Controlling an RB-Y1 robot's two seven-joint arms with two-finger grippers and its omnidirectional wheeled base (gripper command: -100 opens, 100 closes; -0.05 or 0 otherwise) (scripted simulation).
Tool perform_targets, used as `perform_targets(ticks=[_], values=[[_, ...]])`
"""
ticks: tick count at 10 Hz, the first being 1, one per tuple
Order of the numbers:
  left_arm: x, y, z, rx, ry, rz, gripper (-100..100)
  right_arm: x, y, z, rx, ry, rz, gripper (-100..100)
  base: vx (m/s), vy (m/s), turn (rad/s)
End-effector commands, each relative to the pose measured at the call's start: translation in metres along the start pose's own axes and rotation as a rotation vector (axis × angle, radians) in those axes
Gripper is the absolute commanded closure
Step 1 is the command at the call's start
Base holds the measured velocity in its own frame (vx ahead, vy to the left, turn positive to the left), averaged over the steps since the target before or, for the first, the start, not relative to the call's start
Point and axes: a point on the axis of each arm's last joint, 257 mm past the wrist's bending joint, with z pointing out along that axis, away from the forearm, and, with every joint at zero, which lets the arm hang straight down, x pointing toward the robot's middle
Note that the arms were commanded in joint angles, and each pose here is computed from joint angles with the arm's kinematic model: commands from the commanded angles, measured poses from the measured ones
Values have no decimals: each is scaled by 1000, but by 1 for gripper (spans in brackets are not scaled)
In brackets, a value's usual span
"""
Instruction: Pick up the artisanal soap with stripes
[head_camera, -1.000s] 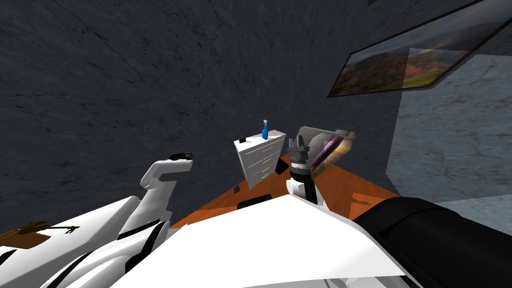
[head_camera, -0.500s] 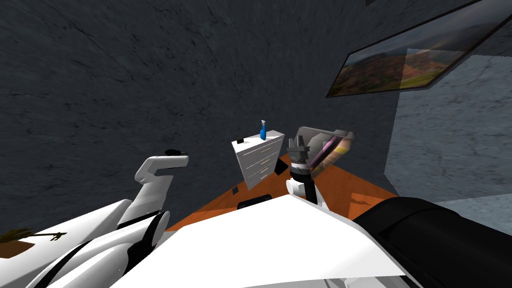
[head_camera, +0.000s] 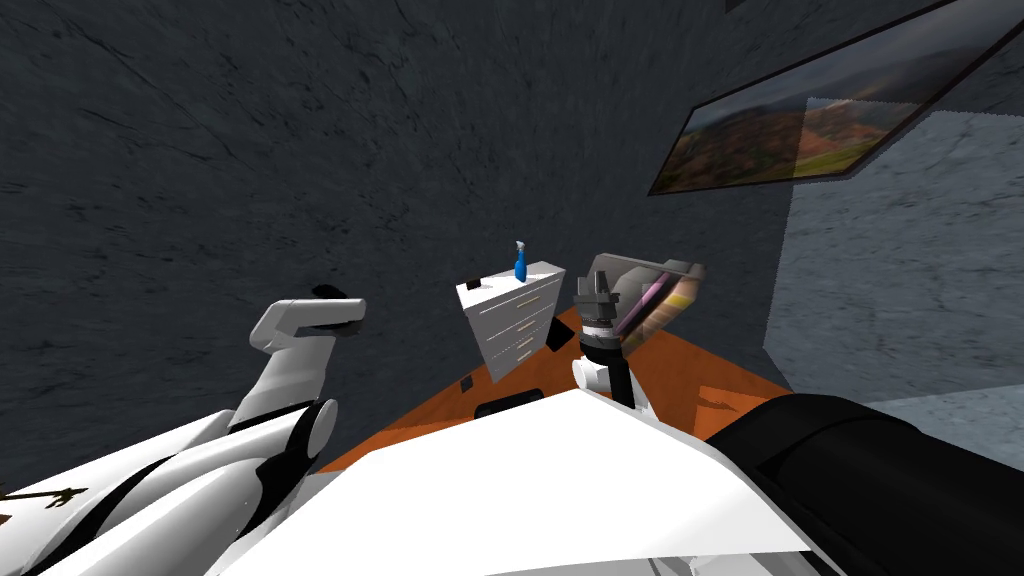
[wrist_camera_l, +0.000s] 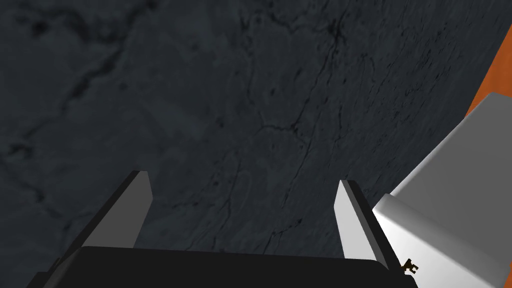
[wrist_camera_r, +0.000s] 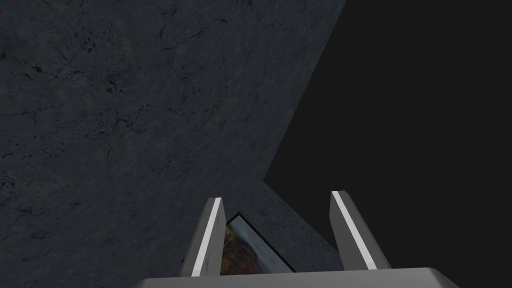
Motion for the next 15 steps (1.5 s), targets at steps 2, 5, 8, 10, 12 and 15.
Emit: perform_targets(ticks=[2, 5, 8, 10, 12, 15], values=[[-16, 2, -1, -82, 10, -53, -100, 0, 0, 0, 0, 0, 0, 0, 44, -91, -33], [-22, 7, -4, -165, 32, -94, -100, 0, 0, 0, 0, 0, 0, 0, 34, -73, -19], [-24, 13, -8, -251, 67, -137, -100, 0, 0, 0, 0, 0, 0, 0, 43, -98, -29], [-26, 15, -14, -300, 95, -169, -100, 0, 0, 0, 0, 0, 0, 0, 36, -66, -24], [-26, 16, -21, -350, 132, -202, -100, 0, 0, 0, 0, 0, 0, 0, 59, -116, -43], [-20, 17, -31, -410, 185, -233, -100, 0, 0, 0, 0, 0, 0, 0, 40, -70, -23]])
